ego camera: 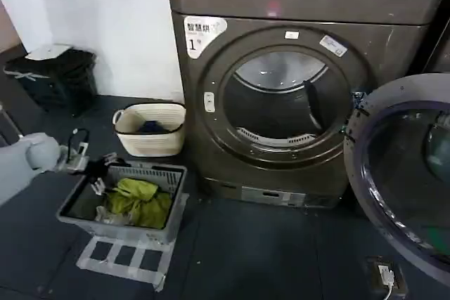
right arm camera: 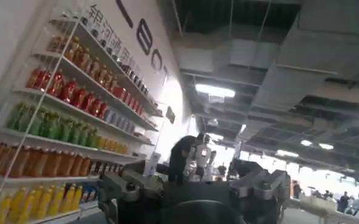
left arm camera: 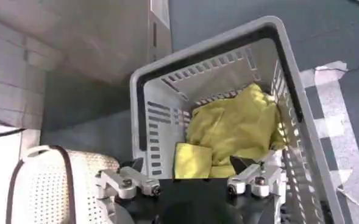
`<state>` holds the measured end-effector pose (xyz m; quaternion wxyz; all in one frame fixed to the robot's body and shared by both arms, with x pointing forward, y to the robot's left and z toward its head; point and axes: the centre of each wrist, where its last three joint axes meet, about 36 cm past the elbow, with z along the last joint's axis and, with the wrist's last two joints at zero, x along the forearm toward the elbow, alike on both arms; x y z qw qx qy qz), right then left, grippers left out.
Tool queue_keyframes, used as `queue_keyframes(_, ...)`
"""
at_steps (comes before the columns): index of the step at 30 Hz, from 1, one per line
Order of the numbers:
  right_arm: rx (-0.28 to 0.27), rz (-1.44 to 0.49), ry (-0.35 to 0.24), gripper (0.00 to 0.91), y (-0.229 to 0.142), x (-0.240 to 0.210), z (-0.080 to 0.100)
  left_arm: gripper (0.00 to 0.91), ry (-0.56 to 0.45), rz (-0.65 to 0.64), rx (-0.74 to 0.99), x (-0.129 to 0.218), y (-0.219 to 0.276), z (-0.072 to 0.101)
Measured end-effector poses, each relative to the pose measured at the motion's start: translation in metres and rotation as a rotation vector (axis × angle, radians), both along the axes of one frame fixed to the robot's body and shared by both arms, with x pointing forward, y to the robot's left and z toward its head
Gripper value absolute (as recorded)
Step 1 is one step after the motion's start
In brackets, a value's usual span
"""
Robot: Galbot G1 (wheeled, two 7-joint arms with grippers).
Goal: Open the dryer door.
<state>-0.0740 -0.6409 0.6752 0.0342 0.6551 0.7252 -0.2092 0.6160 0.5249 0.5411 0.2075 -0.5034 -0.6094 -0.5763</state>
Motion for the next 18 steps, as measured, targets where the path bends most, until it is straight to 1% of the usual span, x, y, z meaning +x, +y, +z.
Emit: queue_keyframes(18, 0.001, 0.004, 0.0, 0.907, 0.0011, -0.0015, -0.0001, 0.907, 0.006, -0.02, -0.008, -0.0069, 0.0001, -0.0021)
